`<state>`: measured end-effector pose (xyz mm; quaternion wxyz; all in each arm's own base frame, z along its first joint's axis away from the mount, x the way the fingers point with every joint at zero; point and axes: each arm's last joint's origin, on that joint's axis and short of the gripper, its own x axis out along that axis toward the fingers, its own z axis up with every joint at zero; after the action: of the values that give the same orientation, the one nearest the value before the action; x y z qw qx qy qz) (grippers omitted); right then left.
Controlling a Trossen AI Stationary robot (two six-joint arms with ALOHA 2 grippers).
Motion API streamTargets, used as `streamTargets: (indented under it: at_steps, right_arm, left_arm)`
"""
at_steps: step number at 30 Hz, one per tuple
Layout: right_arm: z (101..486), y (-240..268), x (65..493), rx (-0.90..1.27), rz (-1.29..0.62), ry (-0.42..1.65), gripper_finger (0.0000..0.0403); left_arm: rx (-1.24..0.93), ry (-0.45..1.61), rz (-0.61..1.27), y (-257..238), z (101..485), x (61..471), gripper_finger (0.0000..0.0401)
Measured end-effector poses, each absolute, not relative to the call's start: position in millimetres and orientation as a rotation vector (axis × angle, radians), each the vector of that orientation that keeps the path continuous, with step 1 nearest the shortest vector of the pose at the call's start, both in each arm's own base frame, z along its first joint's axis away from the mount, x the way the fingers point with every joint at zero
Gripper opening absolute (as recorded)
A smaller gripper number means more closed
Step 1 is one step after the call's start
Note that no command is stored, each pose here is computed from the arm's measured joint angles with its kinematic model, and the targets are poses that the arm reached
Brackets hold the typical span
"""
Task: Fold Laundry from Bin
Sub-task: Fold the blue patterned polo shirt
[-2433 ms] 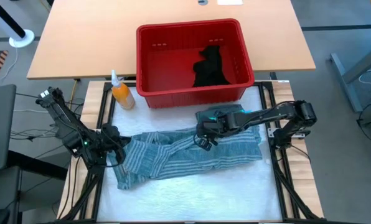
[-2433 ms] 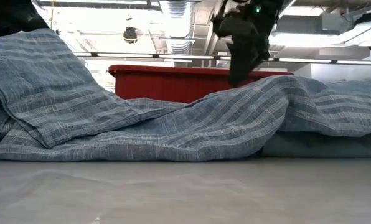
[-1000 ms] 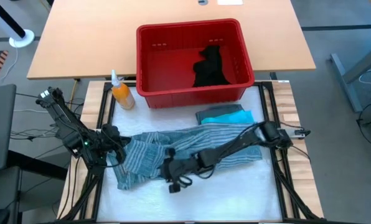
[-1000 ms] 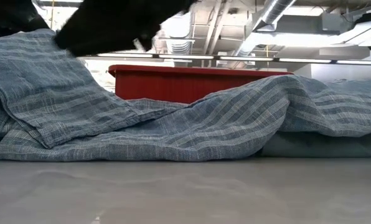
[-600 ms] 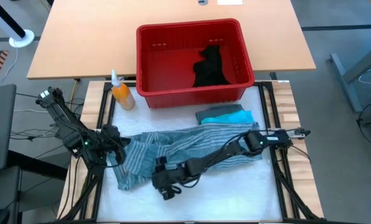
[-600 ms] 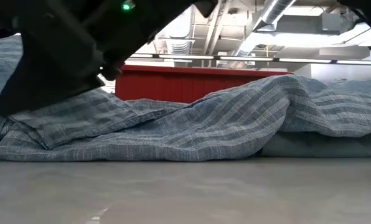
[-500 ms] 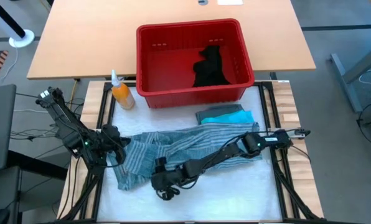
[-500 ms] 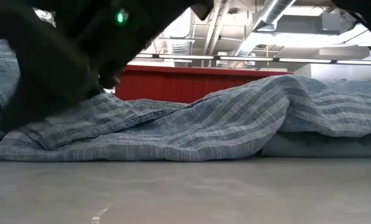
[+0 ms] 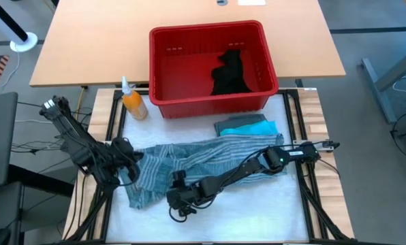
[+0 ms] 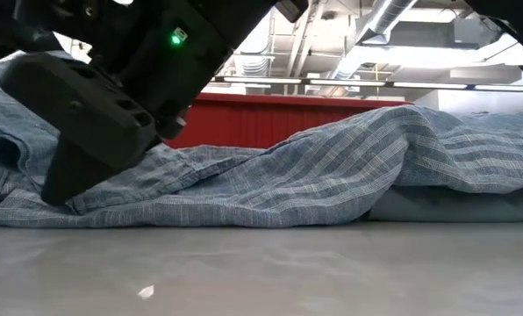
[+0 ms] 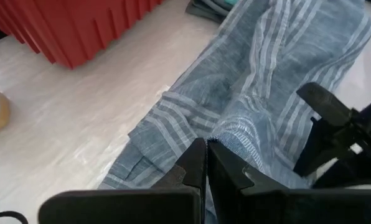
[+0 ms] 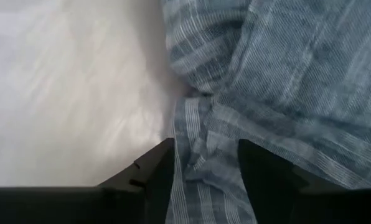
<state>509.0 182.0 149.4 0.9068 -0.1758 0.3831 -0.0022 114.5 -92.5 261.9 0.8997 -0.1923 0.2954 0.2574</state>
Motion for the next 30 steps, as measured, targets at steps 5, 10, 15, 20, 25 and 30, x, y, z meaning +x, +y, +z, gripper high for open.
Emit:
streamTargets:
  at_steps: [5,10,15,20,25,30]
  right_arm:
    - [148.3,182.8,507.5,-0.371,-0.006,0.804,0.0127]
    - [148.4,182.9,507.5,-0.372,-0.01,0.803,0.0056]
    - [153.0,182.0,506.1,-0.374,-0.01,0.806,0.0015]
    - [180.0,175.2,500.4,-0.37,-0.043,0.8,0.0018]
    - [230.0,156.6,487.7,-0.34,-0.099,0.782,0.0014]
    - [258.9,131.9,475.0,-0.362,-0.181,0.823,0.0014]
  left_arm:
    - [-0.397,0.615,0.533,-92.9,261.5,114.8,0.0]
    - [-0.4,0.637,0.524,-93.3,261.0,114.6,0.0]
    - [-0.397,0.64,0.523,-93.3,260.9,114.5,0.0]
    - [-0.377,0.645,0.517,-93.1,261.0,114.3,0.0]
    - [-0.376,0.646,0.517,-93.1,260.9,114.3,0.0]
    - [-0.382,0.65,0.514,-93.3,260.9,114.4,0.0]
